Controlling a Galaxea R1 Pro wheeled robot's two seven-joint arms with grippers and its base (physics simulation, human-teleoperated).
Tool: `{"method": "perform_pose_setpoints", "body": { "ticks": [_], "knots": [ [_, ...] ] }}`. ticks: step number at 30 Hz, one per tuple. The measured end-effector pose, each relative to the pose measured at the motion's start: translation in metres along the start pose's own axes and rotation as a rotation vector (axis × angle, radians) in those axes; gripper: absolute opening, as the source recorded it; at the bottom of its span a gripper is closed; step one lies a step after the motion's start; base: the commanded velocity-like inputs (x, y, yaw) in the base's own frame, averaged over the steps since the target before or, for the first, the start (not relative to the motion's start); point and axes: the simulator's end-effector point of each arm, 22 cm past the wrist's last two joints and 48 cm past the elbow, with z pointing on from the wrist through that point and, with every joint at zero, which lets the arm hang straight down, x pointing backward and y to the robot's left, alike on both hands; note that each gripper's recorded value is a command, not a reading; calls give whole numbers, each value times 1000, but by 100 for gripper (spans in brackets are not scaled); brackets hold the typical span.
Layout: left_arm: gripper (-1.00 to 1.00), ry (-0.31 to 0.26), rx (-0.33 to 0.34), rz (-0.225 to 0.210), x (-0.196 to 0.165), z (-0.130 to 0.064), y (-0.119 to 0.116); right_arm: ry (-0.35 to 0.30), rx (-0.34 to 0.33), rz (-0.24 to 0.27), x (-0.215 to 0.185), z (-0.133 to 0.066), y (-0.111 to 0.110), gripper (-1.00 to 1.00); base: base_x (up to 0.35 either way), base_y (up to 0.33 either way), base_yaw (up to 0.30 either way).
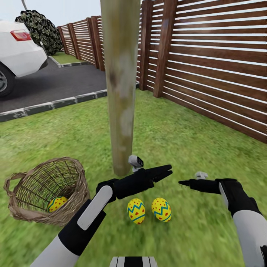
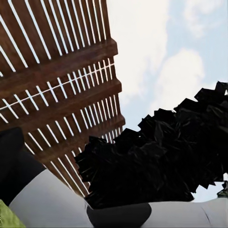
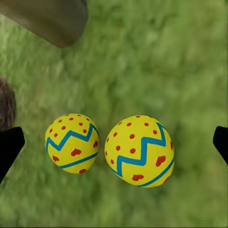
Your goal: Take the three Easter eggs out of the wicker basket on the lawn in the garden, then place them on the lawn next to a single tree (choose any tree) so that all three eggs are next to the same tree and none are left in the basket.
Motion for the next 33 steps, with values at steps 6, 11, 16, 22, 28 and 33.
{"method": "perform_pose_setpoints", "body": {
  "ticks": [6,11,16,22,28,33],
  "knots": [
    [100,34,0,25,-2,-12,-16,-127,-134,-7,-40,1,65,100,-106,31,6],
    [100,36,3,45,-5,-13,-27,-155,-135,-33,-53,-10,74,100,-273,121,198],
    [100,38,6,64,-6,-11,-36,-172,-140,-42,-60,-19,80,100,-52,23,288],
    [100,30,12,68,-7,-13,-37,-174,-143,-40,-60,-19,81,100,-2,11,291],
    [100,32,28,64,-6,-13,-39,-174,-144,-40,-60,-19,81,100,0,247,291],
    [100,32,28,64,-6,-13,-39,-174,-145,-40,-60,-19,81,100,0,278,287]
  ]
}}
